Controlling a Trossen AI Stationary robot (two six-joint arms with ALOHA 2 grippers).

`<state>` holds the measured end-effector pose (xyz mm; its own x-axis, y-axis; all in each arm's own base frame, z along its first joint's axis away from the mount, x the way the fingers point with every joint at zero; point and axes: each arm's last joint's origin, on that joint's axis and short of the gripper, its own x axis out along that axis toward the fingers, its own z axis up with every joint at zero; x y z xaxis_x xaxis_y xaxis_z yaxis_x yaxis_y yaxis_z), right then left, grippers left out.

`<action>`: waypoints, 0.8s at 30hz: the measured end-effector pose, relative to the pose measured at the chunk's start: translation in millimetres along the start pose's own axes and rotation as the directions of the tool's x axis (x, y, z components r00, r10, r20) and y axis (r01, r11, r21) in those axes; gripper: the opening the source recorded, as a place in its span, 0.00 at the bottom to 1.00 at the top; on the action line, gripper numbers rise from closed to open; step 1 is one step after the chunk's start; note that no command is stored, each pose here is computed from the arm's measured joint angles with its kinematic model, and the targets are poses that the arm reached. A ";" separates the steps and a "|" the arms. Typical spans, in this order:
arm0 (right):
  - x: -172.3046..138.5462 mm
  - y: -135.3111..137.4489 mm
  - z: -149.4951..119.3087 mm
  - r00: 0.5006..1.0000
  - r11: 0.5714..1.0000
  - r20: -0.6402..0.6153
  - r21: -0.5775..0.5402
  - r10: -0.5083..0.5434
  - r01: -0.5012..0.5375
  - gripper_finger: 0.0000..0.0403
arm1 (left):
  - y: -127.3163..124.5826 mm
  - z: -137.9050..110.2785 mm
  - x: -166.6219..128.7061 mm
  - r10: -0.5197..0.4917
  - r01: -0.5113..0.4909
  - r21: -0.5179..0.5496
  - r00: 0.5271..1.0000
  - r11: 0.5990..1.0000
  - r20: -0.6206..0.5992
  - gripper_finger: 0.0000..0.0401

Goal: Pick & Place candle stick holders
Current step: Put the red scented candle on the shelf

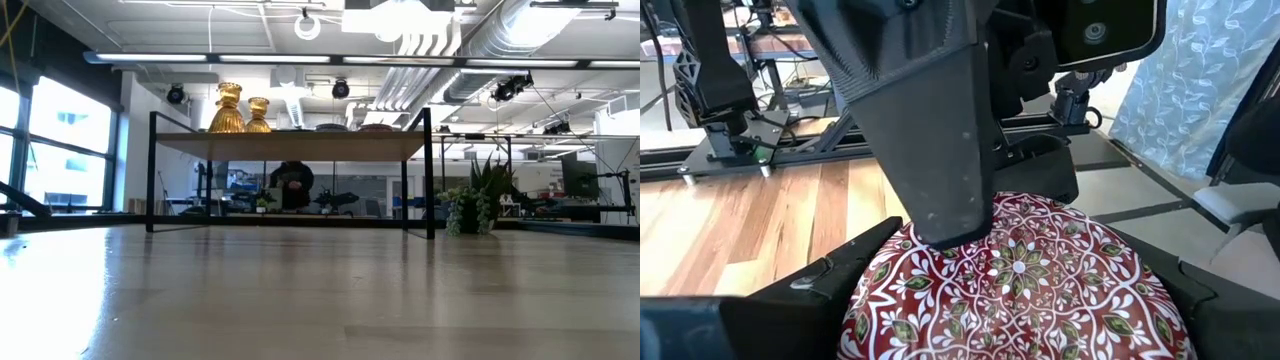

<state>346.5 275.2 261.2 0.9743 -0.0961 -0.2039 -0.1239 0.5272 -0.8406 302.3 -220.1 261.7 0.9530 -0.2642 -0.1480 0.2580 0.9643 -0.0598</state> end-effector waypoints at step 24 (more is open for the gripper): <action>-1.0 0.6 0.0 1.000 1.000 0.006 0.001 0.018 -0.018 0.44 | 3.7 -1.4 1.7 -0.009 0.009 -0.011 1.000 1.000 -0.015 0.69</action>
<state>345.5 275.6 260.9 0.9730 -0.0815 -0.2158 -0.1411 0.5295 -0.8365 304.7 -217.0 259.8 0.9482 -0.2731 -0.1621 0.2646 0.9616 -0.0722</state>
